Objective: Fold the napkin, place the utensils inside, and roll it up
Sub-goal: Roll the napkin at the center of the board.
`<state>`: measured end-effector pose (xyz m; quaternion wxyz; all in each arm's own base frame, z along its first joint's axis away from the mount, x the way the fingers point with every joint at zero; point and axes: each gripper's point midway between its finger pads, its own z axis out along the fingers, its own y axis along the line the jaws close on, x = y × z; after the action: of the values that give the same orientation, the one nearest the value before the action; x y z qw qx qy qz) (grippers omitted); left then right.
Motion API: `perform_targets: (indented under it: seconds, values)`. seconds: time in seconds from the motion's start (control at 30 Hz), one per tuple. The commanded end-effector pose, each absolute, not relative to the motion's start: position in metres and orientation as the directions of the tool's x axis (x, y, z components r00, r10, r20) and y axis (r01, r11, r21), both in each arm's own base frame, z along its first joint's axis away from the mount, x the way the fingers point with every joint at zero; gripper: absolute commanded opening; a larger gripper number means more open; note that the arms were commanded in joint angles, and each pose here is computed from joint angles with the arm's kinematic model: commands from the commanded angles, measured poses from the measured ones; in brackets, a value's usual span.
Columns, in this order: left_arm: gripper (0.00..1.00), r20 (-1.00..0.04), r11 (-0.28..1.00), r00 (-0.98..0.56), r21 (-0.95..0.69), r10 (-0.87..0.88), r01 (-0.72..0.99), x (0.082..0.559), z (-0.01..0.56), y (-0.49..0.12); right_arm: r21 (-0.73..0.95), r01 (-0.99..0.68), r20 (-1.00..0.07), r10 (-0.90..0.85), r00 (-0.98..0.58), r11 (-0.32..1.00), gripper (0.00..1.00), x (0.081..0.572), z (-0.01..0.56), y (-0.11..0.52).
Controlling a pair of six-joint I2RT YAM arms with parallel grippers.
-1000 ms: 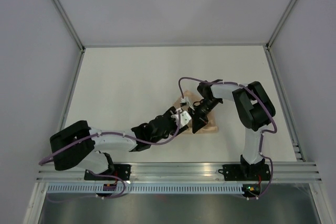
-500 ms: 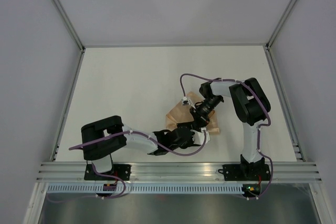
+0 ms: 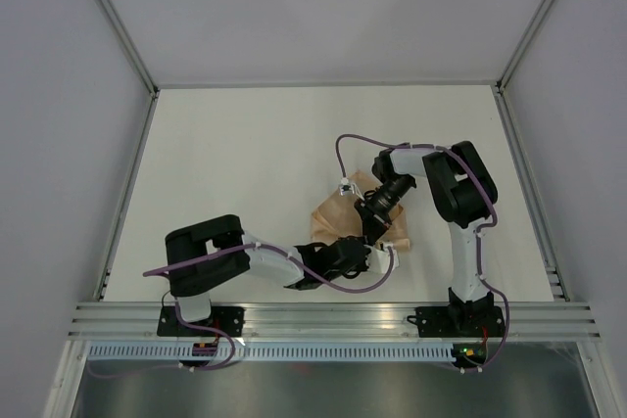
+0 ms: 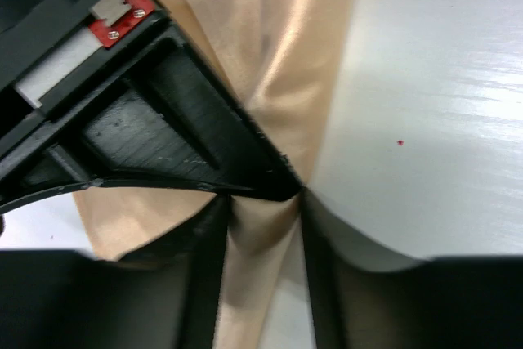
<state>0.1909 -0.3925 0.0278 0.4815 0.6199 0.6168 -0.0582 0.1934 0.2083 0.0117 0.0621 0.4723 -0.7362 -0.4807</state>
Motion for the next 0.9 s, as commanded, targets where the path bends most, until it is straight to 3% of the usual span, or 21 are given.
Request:
perform_targets:
  seconds: [0.0, 0.13, 0.27, 0.37, 0.57, 0.87]
  values:
    - [0.39, -0.613, 0.151, 0.250, 0.527, 0.750, 0.837, 0.186, 0.009, -0.391, 0.699, -0.711, -0.366, -0.812, -0.454, 0.082, 0.01, 0.207, -0.021, 0.193]
    - [0.21, -0.602, 0.137, 0.228, 0.499, 0.765, 0.856, 0.181, 0.001, -0.387, 0.698, -0.711, -0.374, -0.806, -0.459, 0.081, 0.05, 0.210, -0.018, 0.194]
    - [0.08, -0.617, 0.127, 0.194, 0.437, 0.763, 0.891, 0.174, -0.004, -0.387, 0.679, -0.729, -0.396, -0.789, -0.469, 0.092, 0.37, 0.217, -0.009, 0.198]
    - [0.03, -0.629, 0.127, 0.148, 0.371, 0.763, 0.920, 0.172, -0.006, -0.384, 0.649, -0.756, -0.441, -0.764, -0.470, 0.090, 0.51, 0.226, 0.007, 0.201]
    - [0.02, -0.665, 0.145, 0.048, 0.231, 0.746, 0.962, 0.170, -0.006, -0.383, 0.581, -0.800, -0.546, -0.657, -0.519, 0.149, 0.62, 0.257, 0.055, 0.206]
    - [0.02, -0.692, 0.174, -0.175, -0.072, 0.701, 0.982, 0.171, -0.004, -0.378, 0.404, -0.848, -0.749, -0.408, -0.522, 0.342, 0.65, 0.323, 0.124, 0.170]
